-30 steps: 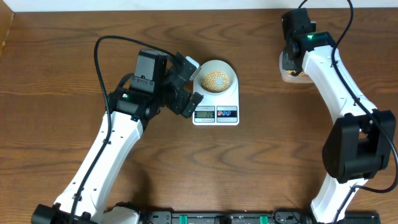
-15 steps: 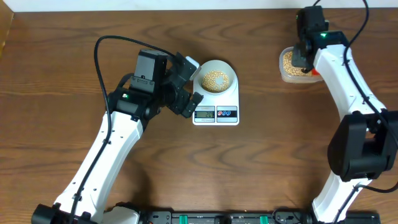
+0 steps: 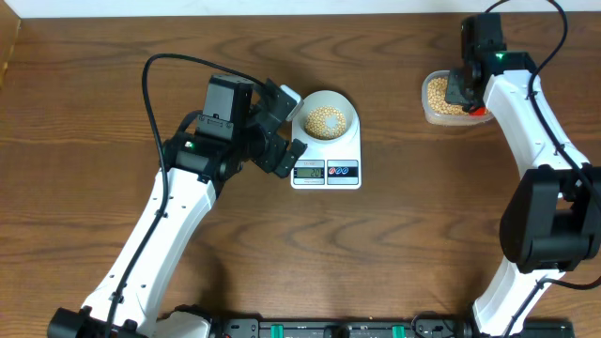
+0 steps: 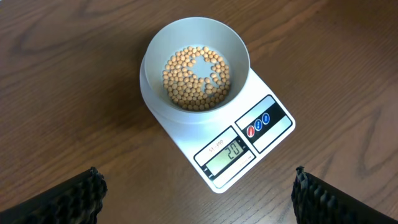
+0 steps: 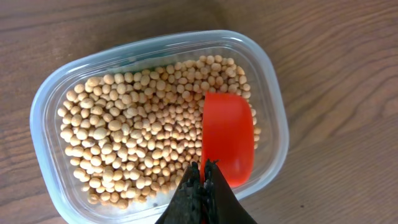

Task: Scoop item into bowl and weigh 50g on scale
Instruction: 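Lower the scoop into the tub and drag it through the beans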

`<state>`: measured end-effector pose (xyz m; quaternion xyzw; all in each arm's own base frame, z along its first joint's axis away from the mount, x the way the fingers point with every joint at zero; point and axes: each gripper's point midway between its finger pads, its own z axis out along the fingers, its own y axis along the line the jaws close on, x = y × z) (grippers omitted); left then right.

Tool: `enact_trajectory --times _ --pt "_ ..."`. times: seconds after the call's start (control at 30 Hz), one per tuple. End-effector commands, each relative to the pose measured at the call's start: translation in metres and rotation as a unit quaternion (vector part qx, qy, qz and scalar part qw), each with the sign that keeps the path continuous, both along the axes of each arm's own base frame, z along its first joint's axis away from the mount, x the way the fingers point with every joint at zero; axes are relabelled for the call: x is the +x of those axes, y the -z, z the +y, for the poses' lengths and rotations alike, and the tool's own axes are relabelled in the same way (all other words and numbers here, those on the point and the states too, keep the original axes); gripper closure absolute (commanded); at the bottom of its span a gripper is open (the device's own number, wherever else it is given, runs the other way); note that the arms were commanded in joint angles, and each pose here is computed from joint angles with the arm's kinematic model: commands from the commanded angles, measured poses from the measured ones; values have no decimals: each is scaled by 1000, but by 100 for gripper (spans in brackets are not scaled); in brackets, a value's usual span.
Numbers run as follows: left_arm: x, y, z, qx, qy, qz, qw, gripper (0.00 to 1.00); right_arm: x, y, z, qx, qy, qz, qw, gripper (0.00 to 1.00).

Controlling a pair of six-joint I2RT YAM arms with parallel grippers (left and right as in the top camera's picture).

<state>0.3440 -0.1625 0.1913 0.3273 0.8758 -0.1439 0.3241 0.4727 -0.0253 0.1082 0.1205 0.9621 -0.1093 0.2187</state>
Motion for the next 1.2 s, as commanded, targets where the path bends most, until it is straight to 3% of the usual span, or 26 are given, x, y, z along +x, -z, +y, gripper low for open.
enact_trajectory --times 0.0,0.73,1.17 --pt "1 3 0 3 0 2 1000 2 -8 13 1 11 7 14 1000 99" --pt "1 3 0 3 0 2 1000 2 1 10 52 249 -82 -5 965 99" --pt "1 3 0 3 0 2 1000 2 4 -2 34 325 -75 -28 942 99"
